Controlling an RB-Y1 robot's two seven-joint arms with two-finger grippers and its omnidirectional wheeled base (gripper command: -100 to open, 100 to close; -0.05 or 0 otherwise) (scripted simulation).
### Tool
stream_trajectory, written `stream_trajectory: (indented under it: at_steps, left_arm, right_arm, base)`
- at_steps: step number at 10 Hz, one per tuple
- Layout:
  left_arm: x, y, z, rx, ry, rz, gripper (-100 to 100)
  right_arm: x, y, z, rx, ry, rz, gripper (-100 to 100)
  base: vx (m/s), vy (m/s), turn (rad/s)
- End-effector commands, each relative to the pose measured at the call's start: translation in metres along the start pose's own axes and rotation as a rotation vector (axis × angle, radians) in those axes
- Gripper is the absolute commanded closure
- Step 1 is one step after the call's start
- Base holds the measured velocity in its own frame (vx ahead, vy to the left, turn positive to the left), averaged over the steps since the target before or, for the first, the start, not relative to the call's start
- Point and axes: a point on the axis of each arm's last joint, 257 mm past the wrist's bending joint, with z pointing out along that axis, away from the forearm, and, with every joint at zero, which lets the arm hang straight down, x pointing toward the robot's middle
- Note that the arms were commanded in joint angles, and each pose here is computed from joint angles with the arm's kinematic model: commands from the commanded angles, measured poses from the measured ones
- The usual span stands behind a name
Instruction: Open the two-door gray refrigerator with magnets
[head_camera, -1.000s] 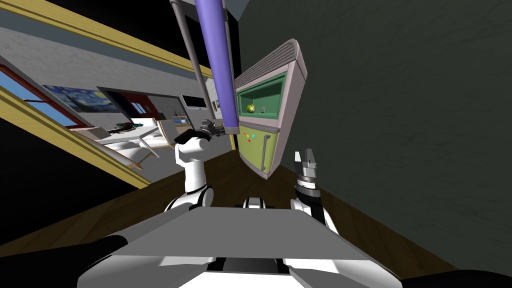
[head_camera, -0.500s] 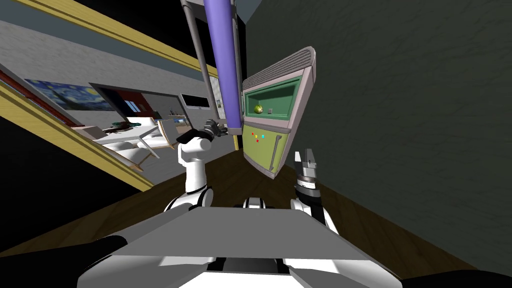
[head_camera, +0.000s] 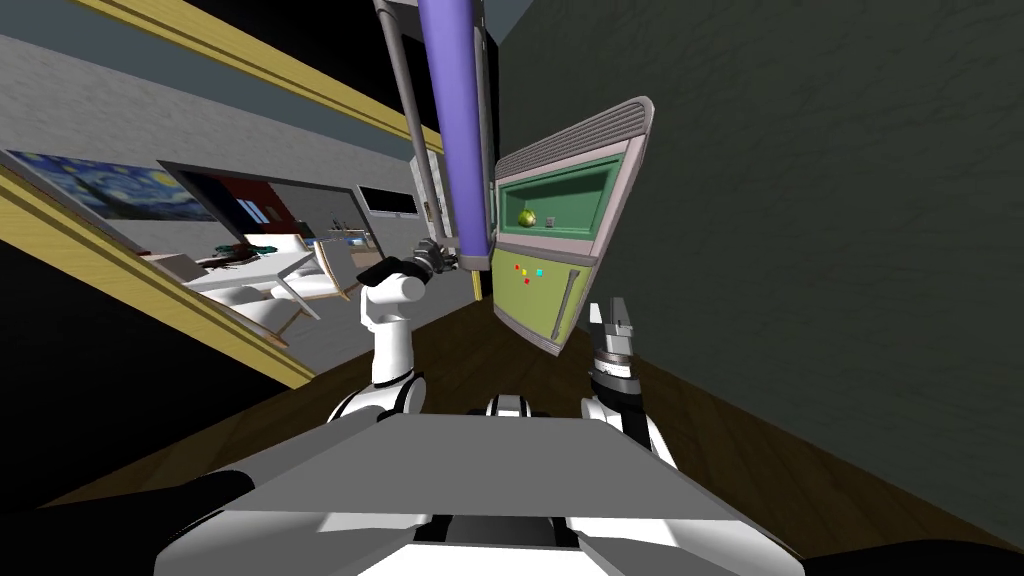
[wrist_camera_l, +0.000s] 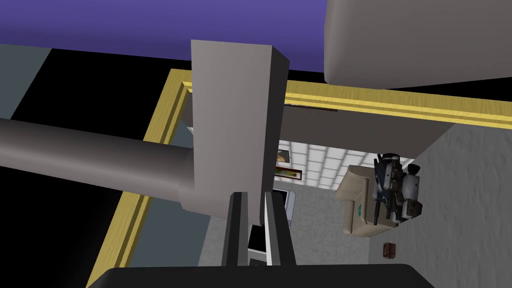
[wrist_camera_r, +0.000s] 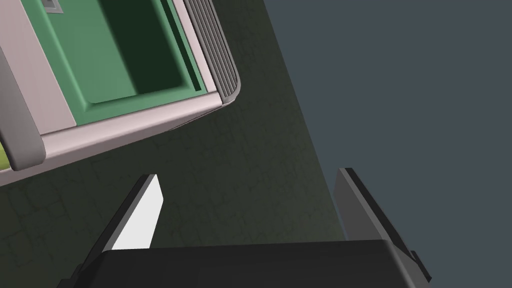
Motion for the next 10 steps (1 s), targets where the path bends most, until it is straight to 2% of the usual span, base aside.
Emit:
stream_trajectory:
  at_steps: [1,2,3,4,5,6,7,8,9,10]
  left_arm:
    - [0.020,-0.012,-0.001,0.025,0.042,-0.007,100]
    - [0.031,-0.012,-0.002,0.025,0.072,-0.014,100]
    - [0.031,-0.012,-0.002,0.025,0.072,-0.014,100]
    - [0.028,-0.003,-0.004,0.009,0.063,-0.014,100]
    - [0.038,-0.006,-0.005,0.014,0.089,-0.020,100]
    - [0.038,-0.006,-0.005,0.014,0.089,-0.020,100]
    - [0.047,-0.007,-0.007,0.015,0.115,-0.027,100]
    - [0.047,-0.007,-0.007,0.015,0.115,-0.027,100]
    - [0.057,-0.008,-0.009,0.016,0.141,-0.034,100]
    - [0.057,-0.008,-0.009,0.016,0.141,-0.034,100]
  right_arm:
    - [0.000,0.000,0.000,0.000,0.000,0.000,0]
    - [0.000,0.000,0.000,0.000,0.000,0.000,0]
    - [0.000,0.000,0.000,0.000,0.000,0.000,0]
    - [0.000,0.000,0.000,0.000,0.000,0.000,0]
    - [0.000,0.000,0.000,0.000,0.000,0.000,0]
    - [0.000,0.000,0.000,0.000,0.000,0.000,0]
    - [0.000,0.000,0.000,0.000,0.000,0.000,0]
    - [0.000,0.000,0.000,0.000,0.000,0.000,0]
    - [0.000,0.000,0.000,0.000,0.000,0.000,0]
    - [0.000,0.000,0.000,0.000,0.000,0.000,0]
  base:
    - [-0.037,0.290,-0.069]
    - [-0.015,0.294,-0.074]
    - [-0.022,0.290,-0.068]
    - [-0.018,0.126,-0.006]
    - [0.023,0.202,-0.030]
    - [0.045,0.239,-0.055]
    - [0.049,0.257,-0.077]
    - [0.053,0.283,-0.035]
    - [0.033,0.359,-0.052]
    - [0.053,0.327,-0.072]
